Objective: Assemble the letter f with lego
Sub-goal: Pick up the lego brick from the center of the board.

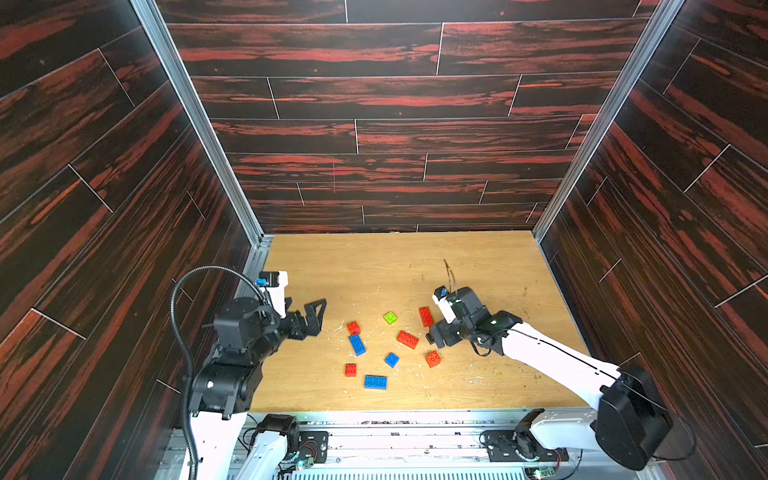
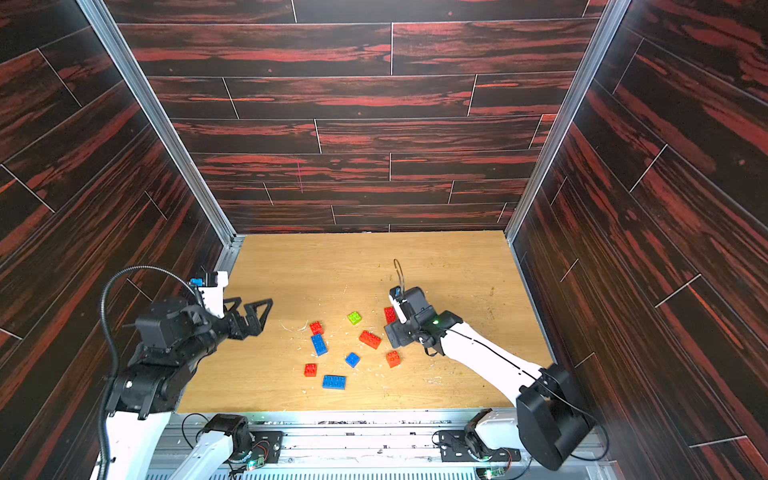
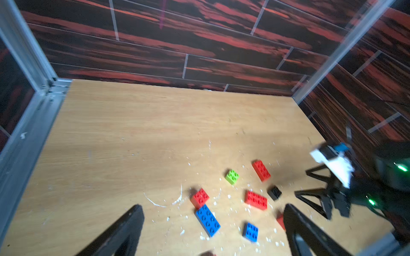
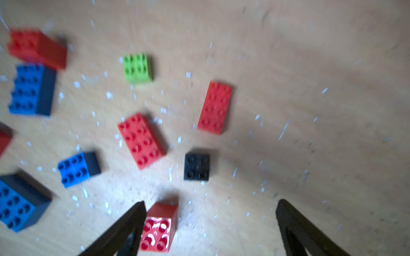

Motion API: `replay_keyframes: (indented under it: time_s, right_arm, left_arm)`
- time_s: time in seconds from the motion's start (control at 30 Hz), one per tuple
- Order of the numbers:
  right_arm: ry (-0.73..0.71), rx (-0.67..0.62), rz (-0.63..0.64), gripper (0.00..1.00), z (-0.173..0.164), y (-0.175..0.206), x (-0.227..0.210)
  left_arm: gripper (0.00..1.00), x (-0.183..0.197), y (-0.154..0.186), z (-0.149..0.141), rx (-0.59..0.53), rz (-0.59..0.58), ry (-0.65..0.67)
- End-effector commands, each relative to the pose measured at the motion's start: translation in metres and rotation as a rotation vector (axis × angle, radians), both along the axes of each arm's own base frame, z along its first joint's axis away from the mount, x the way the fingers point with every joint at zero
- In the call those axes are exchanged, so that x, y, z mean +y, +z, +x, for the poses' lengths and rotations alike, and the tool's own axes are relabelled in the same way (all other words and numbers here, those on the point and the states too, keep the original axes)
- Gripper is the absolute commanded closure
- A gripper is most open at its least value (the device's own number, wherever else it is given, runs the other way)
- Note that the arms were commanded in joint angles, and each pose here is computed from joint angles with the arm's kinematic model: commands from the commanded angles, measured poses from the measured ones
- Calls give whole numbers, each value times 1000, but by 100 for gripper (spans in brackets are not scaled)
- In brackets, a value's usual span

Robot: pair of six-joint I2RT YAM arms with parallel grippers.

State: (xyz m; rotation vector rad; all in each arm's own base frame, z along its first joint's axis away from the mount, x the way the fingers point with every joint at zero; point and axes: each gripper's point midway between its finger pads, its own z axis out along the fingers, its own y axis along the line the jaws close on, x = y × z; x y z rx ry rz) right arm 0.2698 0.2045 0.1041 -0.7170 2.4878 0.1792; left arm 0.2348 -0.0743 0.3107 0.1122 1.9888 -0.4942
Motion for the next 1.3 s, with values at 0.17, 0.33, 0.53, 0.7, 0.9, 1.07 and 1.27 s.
replay_keyframes:
  time_s: [0.17,0.33,0.53,0.7,0.9,1.07,1.27]
  right_arm:
    - [4,165,-3,23,-48,-21,2]
    - [22,189,-18,28,-64,-25,8]
    - [33,212,-48,33,-69,-29,14]
    - [32,222,-62,39,-69,-36,18]
    - [25,224,-65,41,-66,-46,21]
    - [14,221,-73,42,-63,-50,21]
    - [2,225,-82,48,-61,-56,22]
  left_arm:
    - [0,-6,-34,-30,0,55,-79]
    - [0,-2,-56,-32,59,72,-54]
    - [0,-4,-61,-39,24,66,-58]
    - [0,-18,-65,-48,-26,15,-124]
    - [0,-44,-67,-70,-30,17,-281]
    - [0,-63,-70,-83,-32,20,-402]
    - [0,-67,-64,-96,-90,31,-457]
